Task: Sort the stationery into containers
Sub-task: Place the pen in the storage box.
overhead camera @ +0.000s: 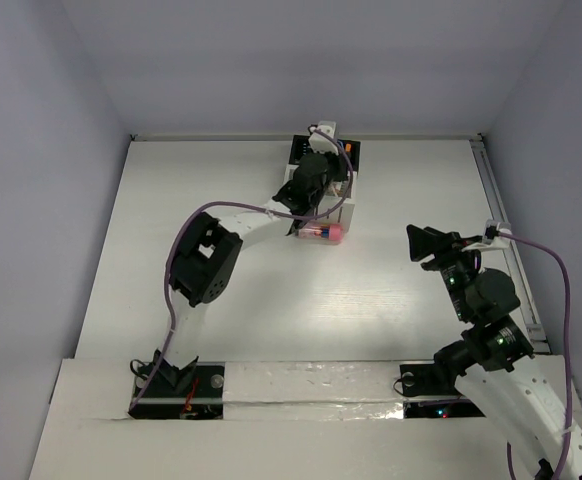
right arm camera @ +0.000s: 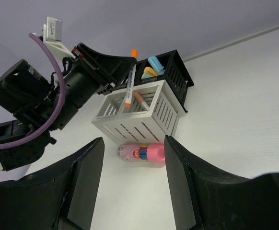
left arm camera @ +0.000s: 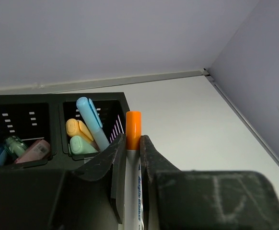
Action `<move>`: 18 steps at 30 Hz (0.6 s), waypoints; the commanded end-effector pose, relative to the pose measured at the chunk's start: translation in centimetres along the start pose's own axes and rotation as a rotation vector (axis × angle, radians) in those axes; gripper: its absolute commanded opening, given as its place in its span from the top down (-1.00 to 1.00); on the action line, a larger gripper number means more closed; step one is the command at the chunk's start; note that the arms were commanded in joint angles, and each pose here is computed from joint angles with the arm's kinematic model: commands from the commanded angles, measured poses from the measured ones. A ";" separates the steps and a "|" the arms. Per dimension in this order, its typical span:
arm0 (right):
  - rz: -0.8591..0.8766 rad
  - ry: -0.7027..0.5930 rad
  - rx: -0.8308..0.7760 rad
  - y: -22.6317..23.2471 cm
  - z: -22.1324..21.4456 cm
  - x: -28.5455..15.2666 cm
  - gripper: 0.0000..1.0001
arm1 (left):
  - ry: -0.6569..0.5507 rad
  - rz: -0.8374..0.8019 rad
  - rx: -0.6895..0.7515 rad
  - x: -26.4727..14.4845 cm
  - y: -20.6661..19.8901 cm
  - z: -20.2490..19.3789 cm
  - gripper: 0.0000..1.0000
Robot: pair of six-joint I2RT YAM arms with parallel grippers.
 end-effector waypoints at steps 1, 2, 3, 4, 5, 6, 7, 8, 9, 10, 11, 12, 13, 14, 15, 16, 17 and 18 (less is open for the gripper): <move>0.017 -0.036 0.011 0.4 0.7 0.2 -0.18 | -0.118 -0.061 0.008 1.2 -1.5 2.9 1.00; 0.015 -0.036 0.011 0.4 0.7 0.2 -0.18 | -0.112 -0.055 0.020 1.6 -0.8 2.5 1.00; 0.019 -0.037 0.013 0.4 0.8 0.2 -0.18 | -0.119 -0.068 0.041 1.8 -0.8 2.5 1.00; 0.020 -0.035 0.011 0.4 0.7 0.2 -0.18 | -0.126 -0.074 0.050 2.0 -0.9 2.5 1.00; 0.019 -0.032 0.010 0.4 0.6 0.3 -0.18 | -0.120 -0.070 0.059 2.3 -0.5 1.9 1.00; 0.018 -0.029 0.009 0.4 0.6 0.3 -0.18 | -0.122 -0.076 0.065 2.5 -0.5 1.7 1.00; 0.018 -0.027 0.009 0.4 0.6 0.4 -0.18 | -0.125 -0.072 0.072 2.7 0.0 1.8 1.00; 0.018 -0.027 0.009 0.4 0.5 0.4 -0.18 | -0.119 -0.074 0.076 3.0 0.1 1.3 1.00; 0.019 -0.029 0.009 0.4 0.6 0.4 -0.18 | -0.127 -0.077 0.077 3.1 0.2 1.3 1.00; 0.018 -0.026 0.009 0.4 0.5 0.4 -0.18 | -0.127 -0.077 0.085 3.1 0.3 1.1 1.00; 0.018 -0.026 0.009 0.4 0.4 0.5 -0.18 | -0.124 -0.077 0.086 3.2 0.5 0.7 1.00; 0.019 -0.029 0.009 0.4 0.5 0.5 -0.18 | -0.128 -0.082 0.085 3.2 0.5 0.6 1.00; 0.019 -0.024 0.008 0.4 0.4 0.5 -0.18 | -0.134 -0.078 0.085 3.3 0.9 0.8 1.00; 0.020 -0.022 0.009 0.4 0.3 0.6 -0.18 | -0.130 -0.079 0.083 3.2 1.1 0.5 1.00; 0.020 -0.024 0.010 0.4 0.4 0.6 -0.18 | -0.137 -0.084 0.081 3.1 1.2 0.4 1.00; 0.020 -0.019 0.010 0.5 0.3 0.7 -0.17 | -0.129 -0.080 0.080 2.9 1.5 0.0 1.00; 0.023 -0.018 0.010 0.5 0.3 0.7 -0.17 | -0.134 -0.081 0.076 2.7 1.5 0.0 1.00; 0.023 -0.018 0.010 0.5 0.3 0.7 -0.17 | -0.148 -0.089 0.069 2.6 1.4 0.2 1.00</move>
Point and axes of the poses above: each gripper's point midway between its finger pads, its own x axis out along the fingers, its own y axis along the line the jaws close on, z = x × y, the point moved 9 cm from there along -x, back along the fingers, and after that the axes turned 11 degrees about -x, right-handed, at the moved point
